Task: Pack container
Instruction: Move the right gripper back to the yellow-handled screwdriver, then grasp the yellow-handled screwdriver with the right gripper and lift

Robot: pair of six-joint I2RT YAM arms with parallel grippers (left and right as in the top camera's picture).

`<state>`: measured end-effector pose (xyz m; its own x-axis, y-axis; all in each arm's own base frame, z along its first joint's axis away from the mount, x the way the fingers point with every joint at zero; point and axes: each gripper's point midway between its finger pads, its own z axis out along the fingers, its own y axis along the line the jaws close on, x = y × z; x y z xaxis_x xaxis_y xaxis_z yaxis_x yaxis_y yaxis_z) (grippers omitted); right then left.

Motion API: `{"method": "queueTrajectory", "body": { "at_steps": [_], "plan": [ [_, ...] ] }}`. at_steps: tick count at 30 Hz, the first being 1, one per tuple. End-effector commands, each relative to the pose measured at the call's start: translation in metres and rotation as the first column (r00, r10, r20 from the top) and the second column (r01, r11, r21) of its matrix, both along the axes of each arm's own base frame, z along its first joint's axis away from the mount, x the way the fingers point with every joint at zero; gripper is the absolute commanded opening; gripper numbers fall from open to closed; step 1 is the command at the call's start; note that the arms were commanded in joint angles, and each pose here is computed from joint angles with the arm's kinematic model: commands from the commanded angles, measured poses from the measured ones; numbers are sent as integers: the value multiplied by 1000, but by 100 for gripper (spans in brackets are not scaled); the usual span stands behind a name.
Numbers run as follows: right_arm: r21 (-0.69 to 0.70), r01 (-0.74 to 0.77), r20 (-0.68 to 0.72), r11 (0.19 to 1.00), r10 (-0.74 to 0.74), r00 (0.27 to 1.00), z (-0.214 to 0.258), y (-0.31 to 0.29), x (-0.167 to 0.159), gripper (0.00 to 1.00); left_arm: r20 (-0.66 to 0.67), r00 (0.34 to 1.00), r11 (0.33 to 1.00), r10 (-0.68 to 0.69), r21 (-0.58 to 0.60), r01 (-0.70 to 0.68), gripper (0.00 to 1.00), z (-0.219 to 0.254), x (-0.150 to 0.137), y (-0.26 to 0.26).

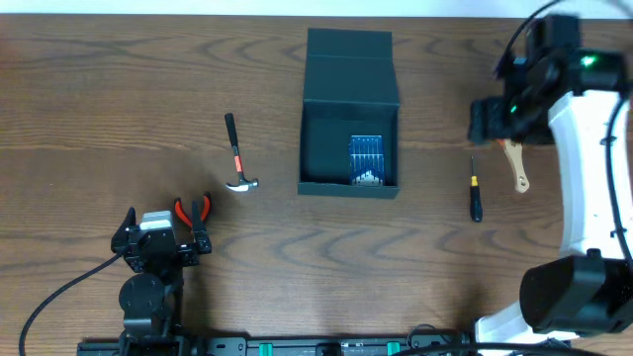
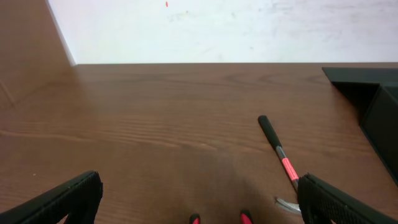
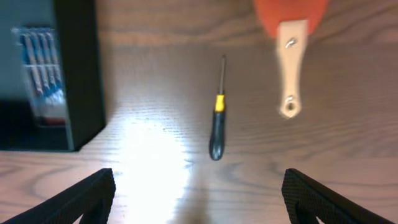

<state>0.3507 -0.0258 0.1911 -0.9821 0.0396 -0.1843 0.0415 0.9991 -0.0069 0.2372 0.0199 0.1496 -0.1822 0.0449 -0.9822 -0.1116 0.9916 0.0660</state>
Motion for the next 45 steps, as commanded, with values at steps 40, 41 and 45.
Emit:
{"method": "queueTrajectory", "body": {
  "at_steps": [40,41,45],
  "plan": [
    [35,79,-171,996,-72,983,-187,-31,-55,99,-39,999,1000,-8,13,8,99,-16,0,-1],
    [36,79,-175,996,-72,982,-190,-31,-54,99,-39,999,1000,-8,13,8,99,-16,0,-1],
    [6,78,-188,997,-76,979,-198,-36,-53,99,-39,999,1000,-8,13,8,99,-16,0,-1]
  ]
}}
